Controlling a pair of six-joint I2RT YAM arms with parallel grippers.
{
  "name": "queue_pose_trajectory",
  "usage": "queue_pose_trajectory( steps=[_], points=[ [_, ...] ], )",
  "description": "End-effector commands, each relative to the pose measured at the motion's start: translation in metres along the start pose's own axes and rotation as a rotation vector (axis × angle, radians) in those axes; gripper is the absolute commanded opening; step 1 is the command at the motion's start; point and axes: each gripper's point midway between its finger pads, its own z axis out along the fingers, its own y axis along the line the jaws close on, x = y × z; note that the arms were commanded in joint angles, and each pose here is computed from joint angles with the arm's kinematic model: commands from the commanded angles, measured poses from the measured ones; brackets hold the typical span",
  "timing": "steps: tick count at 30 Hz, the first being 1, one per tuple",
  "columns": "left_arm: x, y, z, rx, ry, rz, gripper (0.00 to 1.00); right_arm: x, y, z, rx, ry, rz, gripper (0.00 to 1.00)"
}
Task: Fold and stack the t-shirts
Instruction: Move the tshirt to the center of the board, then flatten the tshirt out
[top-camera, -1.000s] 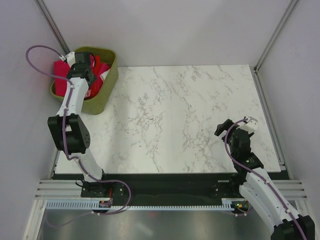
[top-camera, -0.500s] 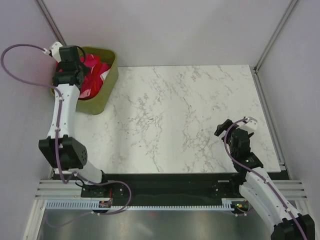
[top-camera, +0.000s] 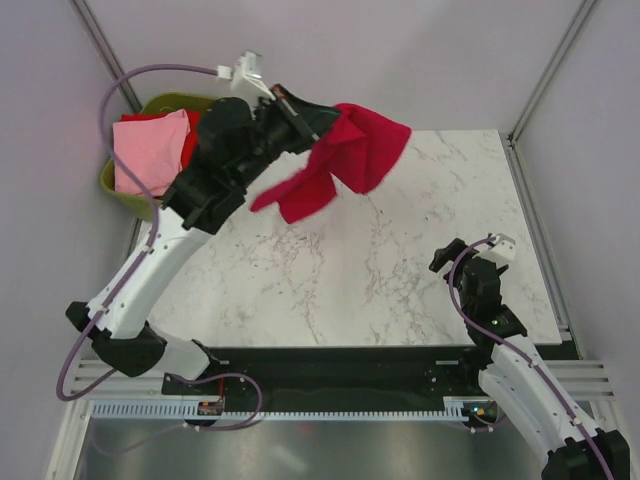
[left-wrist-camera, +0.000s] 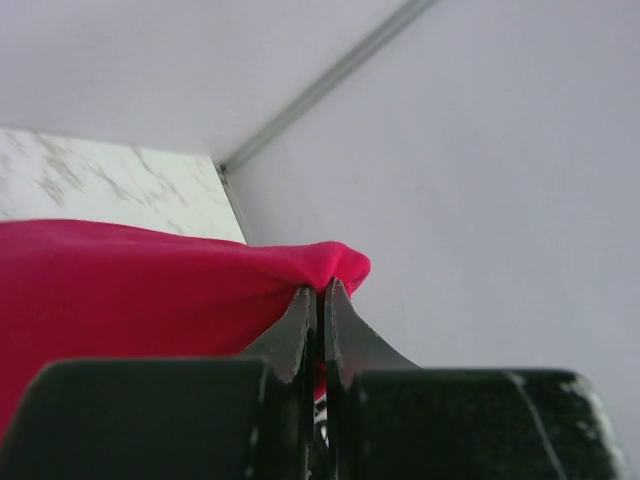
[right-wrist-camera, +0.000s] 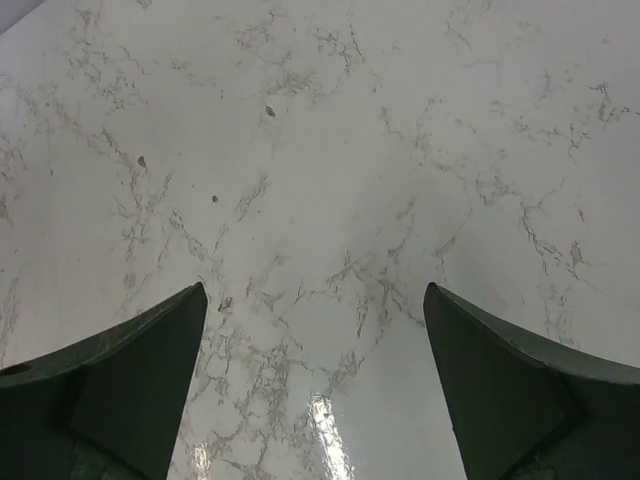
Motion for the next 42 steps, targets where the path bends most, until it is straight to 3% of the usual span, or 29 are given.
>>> queue_pose_trajectory(
  steps=[1, 6, 8, 9, 10, 11, 12, 13, 14, 15, 16, 17, 18, 20, 24, 26, 28, 32, 36, 37, 42],
  points=[
    [0.038, -0.054, 0.016, 0.162, 0.103, -0.114, 0.02, -0.018, 0.007, -0.003, -0.009, -0.053, 0.033, 0.98],
    [0.041, -0.038, 0.014, 0.117, 0.083, -0.142, 0.07, -0.02, 0.006, -0.005, -0.009, -0.061, 0.038, 0.98],
    [0.041, -0.002, 0.004, 0.015, 0.036, -0.125, 0.17, -0.02, 0.006, -0.005, -0.012, -0.062, 0.039, 0.98],
    [0.065, 0.035, 0.003, -0.074, 0.063, -0.112, 0.23, -0.019, 0.006, -0.005, -0.012, -0.061, 0.04, 0.98],
    [0.06, 0.059, -0.003, -0.139, 0.018, -0.11, 0.38, -0.02, 0.006, -0.005, -0.011, -0.063, 0.041, 0.98],
    [0.052, 0.069, -0.021, -0.163, -0.021, -0.14, 0.47, -0.018, 0.006, -0.004, -0.01, -0.054, 0.035, 0.98],
    [0.082, 0.118, -0.031, -0.274, 0.008, -0.143, 0.58, -0.018, 0.006, -0.004, -0.009, -0.055, 0.034, 0.98],
    [0.082, 0.147, -0.04, -0.343, -0.032, -0.164, 0.82, -0.02, 0.007, -0.003, -0.012, -0.056, 0.034, 0.98],
    [0.076, 0.155, -0.059, -0.342, -0.07, -0.218, 0.9, -0.017, 0.009, -0.002, -0.02, -0.042, 0.026, 0.98],
    [0.106, 0.199, -0.07, -0.417, -0.037, -0.219, 0.95, -0.016, 0.011, -0.002, -0.03, -0.035, 0.019, 0.98],
    [0.108, 0.219, -0.08, -0.443, -0.048, -0.235, 1.0, -0.016, 0.014, -0.002, -0.044, -0.031, 0.013, 0.98],
    [0.105, 0.223, -0.095, -0.426, -0.072, -0.251, 1.0, -0.014, 0.015, -0.001, -0.046, -0.02, 0.005, 0.98],
    [0.126, 0.254, -0.108, -0.481, -0.04, -0.248, 1.0, -0.015, 0.015, 0.0, -0.044, -0.017, 0.002, 0.98],
    [0.131, 0.257, -0.123, -0.439, -0.048, -0.212, 1.0, -0.013, 0.015, 0.001, -0.034, -0.004, 0.001, 0.98],
    [0.156, 0.26, -0.133, -0.354, 0.062, -0.057, 1.0, -0.01, 0.02, -0.002, -0.032, 0.058, 0.012, 0.98],
    [0.16, 0.264, -0.134, -0.366, 0.096, -0.01, 1.0, -0.011, 0.019, -0.003, -0.008, 0.074, 0.02, 0.93],
    [0.162, 0.26, -0.129, -0.342, 0.111, -0.015, 1.0, -0.017, 0.011, -0.007, 0.057, 0.075, 0.039, 0.8],
    [0.166, 0.249, -0.117, -0.265, 0.089, -0.102, 1.0, -0.015, 0.0, -0.019, 0.148, 0.138, 0.069, 0.74],
    [0.196, 0.237, -0.109, -0.132, 0.198, -0.136, 0.92, 0.009, -0.013, -0.031, 0.229, 0.244, 0.126, 0.7],
    [0.21, 0.246, -0.104, -0.162, 0.256, -0.135, 0.91, 0.014, -0.015, -0.032, 0.242, 0.256, 0.16, 0.69],
    [0.247, 0.217, -0.09, -0.139, 0.43, -0.027, 0.88, 0.039, -0.025, -0.033, 0.268, 0.285, 0.245, 0.68]
  ],
)
